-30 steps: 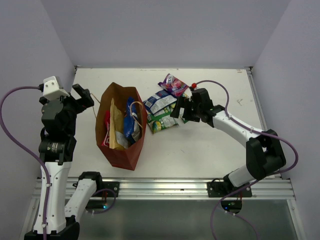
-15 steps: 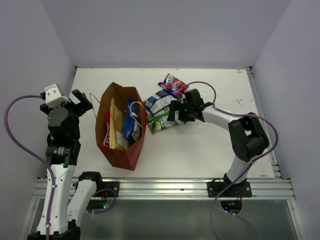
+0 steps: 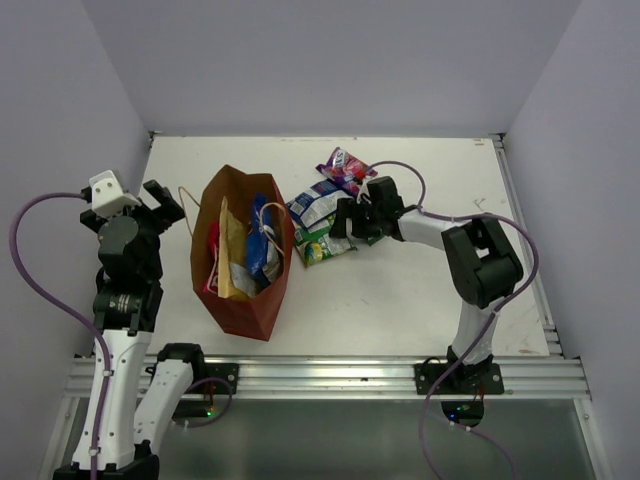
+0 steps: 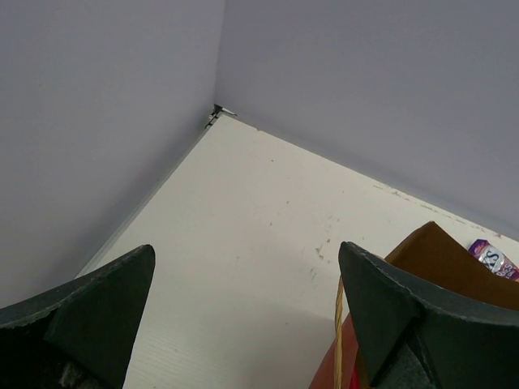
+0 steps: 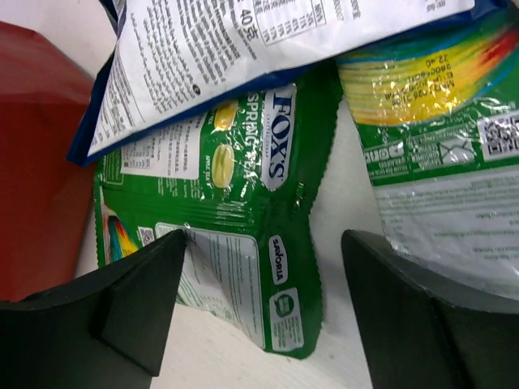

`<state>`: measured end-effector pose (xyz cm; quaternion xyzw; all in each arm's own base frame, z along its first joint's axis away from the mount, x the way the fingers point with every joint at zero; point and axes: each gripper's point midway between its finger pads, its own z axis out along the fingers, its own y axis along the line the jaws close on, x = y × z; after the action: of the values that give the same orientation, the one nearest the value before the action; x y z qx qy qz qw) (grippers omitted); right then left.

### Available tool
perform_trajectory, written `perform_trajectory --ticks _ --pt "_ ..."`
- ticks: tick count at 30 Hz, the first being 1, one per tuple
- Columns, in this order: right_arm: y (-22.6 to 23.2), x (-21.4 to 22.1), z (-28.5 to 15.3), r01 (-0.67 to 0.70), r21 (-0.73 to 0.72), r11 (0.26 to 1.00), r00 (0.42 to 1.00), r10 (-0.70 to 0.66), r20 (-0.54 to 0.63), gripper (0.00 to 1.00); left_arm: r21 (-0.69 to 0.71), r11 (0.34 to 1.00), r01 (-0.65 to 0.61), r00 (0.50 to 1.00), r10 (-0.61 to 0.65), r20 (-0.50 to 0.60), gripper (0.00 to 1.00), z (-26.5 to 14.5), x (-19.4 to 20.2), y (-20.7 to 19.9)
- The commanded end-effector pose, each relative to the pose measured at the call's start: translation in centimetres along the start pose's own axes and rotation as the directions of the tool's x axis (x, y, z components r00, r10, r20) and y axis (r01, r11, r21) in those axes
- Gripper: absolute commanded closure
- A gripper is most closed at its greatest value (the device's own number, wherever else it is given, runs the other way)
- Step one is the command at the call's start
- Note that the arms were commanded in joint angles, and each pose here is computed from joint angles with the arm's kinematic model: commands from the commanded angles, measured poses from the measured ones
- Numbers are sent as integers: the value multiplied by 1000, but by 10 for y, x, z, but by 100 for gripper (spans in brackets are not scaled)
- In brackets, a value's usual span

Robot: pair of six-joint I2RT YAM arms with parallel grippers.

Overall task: Place the snacks into the paper bag
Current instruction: Pick up the snack from the center of the board.

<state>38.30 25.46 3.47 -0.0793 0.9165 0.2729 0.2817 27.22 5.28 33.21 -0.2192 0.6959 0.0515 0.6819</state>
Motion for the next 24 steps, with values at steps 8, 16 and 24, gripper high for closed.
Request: perform_trajectory --ticks 8,16,24 --pt "-7 19 12 -56 -80 995 998 53 -37 67 17 1000 8 999 -9 36 2 2 -8 -6" --pt "-6 32 -29 -60 -41 997 998 60 -4 98 29 1000 11 999 -13 39 2 0 -8 -8" --pt "-5 22 -84 -38 44 998 995 34 90 100 35 999 13 999 -14 45 2 -3 -7 -8"
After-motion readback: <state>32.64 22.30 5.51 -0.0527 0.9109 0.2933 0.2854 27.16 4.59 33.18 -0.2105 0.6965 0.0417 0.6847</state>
